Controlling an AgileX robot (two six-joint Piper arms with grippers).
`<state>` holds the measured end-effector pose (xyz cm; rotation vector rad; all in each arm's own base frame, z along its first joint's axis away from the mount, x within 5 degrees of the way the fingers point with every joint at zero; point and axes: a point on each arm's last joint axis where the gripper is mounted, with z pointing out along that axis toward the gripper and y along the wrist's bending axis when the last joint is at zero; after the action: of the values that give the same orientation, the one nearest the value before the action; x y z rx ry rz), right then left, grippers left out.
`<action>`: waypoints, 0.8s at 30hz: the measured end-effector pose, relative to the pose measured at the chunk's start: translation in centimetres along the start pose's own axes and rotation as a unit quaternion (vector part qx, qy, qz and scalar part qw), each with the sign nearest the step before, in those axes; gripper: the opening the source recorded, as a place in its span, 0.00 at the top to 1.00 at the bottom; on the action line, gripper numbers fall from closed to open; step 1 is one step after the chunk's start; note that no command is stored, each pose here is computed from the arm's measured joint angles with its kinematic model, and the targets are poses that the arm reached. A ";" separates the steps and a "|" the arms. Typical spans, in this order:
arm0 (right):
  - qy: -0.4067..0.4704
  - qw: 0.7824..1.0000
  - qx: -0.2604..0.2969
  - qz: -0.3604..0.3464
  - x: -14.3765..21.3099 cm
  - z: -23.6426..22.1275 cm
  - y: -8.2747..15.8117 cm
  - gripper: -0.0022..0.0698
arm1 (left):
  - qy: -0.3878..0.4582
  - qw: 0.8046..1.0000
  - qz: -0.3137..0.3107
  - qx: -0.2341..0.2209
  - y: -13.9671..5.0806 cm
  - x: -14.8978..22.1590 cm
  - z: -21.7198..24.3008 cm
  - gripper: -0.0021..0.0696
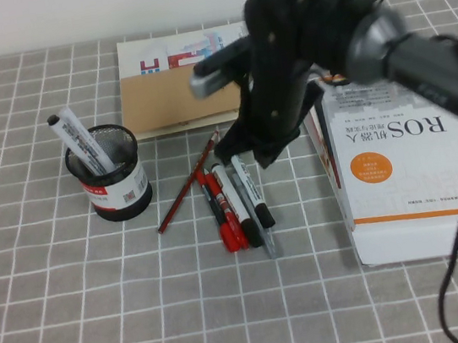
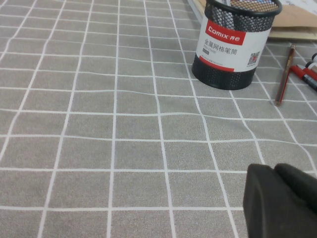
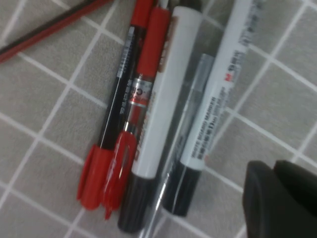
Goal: Put the pen into the pen holder
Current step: Pick up the pen on the table
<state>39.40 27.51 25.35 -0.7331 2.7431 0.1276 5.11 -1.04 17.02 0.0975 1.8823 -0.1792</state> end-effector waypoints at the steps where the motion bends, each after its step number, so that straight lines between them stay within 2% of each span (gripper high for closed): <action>1: 0.003 1.000 0.005 -0.005 0.0 0.5 0.3 0.99 | 0.000 1.000 0.000 0.000 0.0 0.0 0.0 0.98; 5: 0.008 1.000 0.016 -0.014 -0.1 1.5 0.8 0.92 | 0.000 1.000 0.000 0.000 0.0 0.0 0.0 0.98; 10: 0.017 1.000 0.016 -0.015 -0.1 2.7 1.3 0.67 | 0.000 1.000 0.000 0.000 0.0 0.0 0.0 0.98; 13: 0.023 1.000 0.018 -0.009 0.0 3.3 1.5 0.56 | 0.000 1.000 0.000 0.000 0.0 0.0 0.0 0.98; 20: 0.036 0.999 0.019 -0.007 0.2 4.6 1.7 0.52 | 0.000 1.000 0.000 0.000 0.0 0.0 0.0 0.98; 24: 0.045 0.999 0.020 -0.007 0.3 5.5 1.7 0.56 | 0.000 1.000 0.000 0.000 0.0 0.0 0.0 0.98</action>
<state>39.75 29.71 20.03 -0.7658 2.8159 0.0374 5.11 -1.04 17.02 0.0975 1.8823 -0.1792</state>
